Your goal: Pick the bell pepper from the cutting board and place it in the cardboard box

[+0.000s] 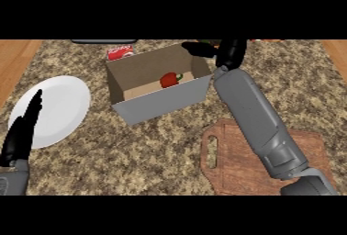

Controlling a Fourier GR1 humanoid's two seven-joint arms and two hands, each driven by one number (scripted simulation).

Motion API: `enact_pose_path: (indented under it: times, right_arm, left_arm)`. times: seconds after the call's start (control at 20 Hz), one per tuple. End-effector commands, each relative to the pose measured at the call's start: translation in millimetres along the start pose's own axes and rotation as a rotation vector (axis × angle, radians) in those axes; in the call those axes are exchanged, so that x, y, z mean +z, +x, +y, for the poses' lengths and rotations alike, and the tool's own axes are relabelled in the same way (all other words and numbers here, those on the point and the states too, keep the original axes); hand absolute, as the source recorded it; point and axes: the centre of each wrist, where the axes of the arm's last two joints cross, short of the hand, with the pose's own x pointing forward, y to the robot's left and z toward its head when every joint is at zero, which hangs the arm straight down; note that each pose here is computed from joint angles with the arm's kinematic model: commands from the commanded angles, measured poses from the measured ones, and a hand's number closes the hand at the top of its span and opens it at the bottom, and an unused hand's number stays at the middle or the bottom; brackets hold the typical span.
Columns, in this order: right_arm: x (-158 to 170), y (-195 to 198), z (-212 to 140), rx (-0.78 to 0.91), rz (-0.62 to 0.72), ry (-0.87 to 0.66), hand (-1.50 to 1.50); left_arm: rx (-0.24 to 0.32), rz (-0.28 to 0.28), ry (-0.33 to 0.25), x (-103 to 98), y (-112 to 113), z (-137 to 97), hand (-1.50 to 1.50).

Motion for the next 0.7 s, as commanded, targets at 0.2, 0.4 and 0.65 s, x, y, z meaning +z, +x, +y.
enact_pose_path:
  times: [0.2,0.4,0.65]
  right_arm:
    - [3,-38,-75,0.005,0.036,-0.035,-1.5]
    - [25,-58,-123,0.04,0.02,-0.001,-1.5]
    - [62,-76,-178,0.096,0.042,0.077,-1.5]
  left_arm:
    - [-0.002,0.037,0.017,26,-19,2,0.0]
    - [-0.001,0.041,0.048,12,3,10,0.0]
    - [0.012,0.036,0.015,3,5,24,0.0]
